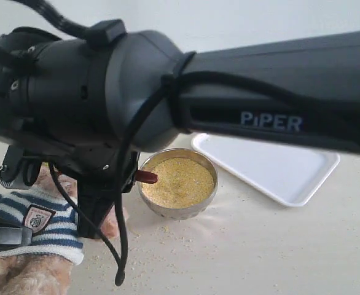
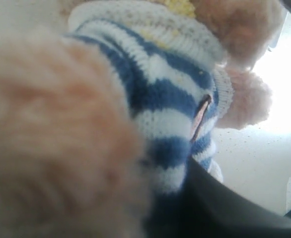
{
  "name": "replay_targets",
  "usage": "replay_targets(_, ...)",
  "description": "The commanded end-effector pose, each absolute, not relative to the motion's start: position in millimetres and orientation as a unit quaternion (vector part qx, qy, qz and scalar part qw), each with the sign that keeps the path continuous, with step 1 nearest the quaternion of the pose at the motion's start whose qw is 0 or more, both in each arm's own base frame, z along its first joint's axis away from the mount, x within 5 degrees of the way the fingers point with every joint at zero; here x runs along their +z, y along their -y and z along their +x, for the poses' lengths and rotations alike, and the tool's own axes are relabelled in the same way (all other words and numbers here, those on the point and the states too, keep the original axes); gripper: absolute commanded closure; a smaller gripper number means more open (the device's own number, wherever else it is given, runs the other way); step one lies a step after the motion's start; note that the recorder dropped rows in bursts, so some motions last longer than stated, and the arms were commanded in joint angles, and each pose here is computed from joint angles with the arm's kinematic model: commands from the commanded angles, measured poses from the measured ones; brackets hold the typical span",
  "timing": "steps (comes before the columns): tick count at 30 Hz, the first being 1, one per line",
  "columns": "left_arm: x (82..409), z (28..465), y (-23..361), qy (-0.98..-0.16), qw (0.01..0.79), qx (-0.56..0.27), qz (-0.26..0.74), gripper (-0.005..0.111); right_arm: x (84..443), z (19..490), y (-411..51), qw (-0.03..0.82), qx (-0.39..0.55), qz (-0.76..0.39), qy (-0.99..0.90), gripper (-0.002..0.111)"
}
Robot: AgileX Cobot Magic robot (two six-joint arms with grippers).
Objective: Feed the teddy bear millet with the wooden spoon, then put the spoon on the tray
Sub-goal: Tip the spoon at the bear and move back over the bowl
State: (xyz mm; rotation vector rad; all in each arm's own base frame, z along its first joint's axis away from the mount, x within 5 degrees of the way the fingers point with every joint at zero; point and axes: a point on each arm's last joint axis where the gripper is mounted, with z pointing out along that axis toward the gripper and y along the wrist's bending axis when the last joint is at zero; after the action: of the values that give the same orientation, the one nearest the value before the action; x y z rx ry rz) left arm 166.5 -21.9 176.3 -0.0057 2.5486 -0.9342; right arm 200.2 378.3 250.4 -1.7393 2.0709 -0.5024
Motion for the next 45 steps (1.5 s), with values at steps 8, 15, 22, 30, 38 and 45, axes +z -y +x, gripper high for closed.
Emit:
replay_targets(8, 177.8, 165.6, 22.7, -0.915, 0.216, -0.342, -0.005, 0.102, 234.5, 192.9, -374.8, 0.236, -0.305, -0.638, -0.666, 0.108)
replay_targets(15, 177.8, 165.6, 22.7, -0.915, 0.216, -0.342, -0.005, 0.102, 240.0, 186.4, -381.0, 0.288, -0.344, -0.626, -0.638, 0.108)
replay_targets(22, 177.8, 165.6, 22.7, -0.915, 0.216, -0.342, -0.005, 0.102, 241.4, 181.6, -384.1, 0.299, -0.351, -0.629, -0.626, 0.108)
replay_targets(30, 177.8, 165.6, 22.7, -0.915, 0.216, -0.342, -0.005, 0.102, 238.2, 177.0, -383.2, 0.31, -0.358, -0.623, -0.622, 0.108)
replay_targets(38, 177.8, 165.6, 22.7, -0.915, 0.216, -0.342, -0.005, 0.102, 242.1, 172.1, -385.9, 0.334, -0.375, -0.624, -0.598, 0.108)
replay_targets(45, 177.8, 165.6, 22.7, -0.915, 0.216, -0.342, -0.005, 0.102, 247.7, 171.2, -383.9, 0.34, -0.365, -0.615, -0.61, 0.108)
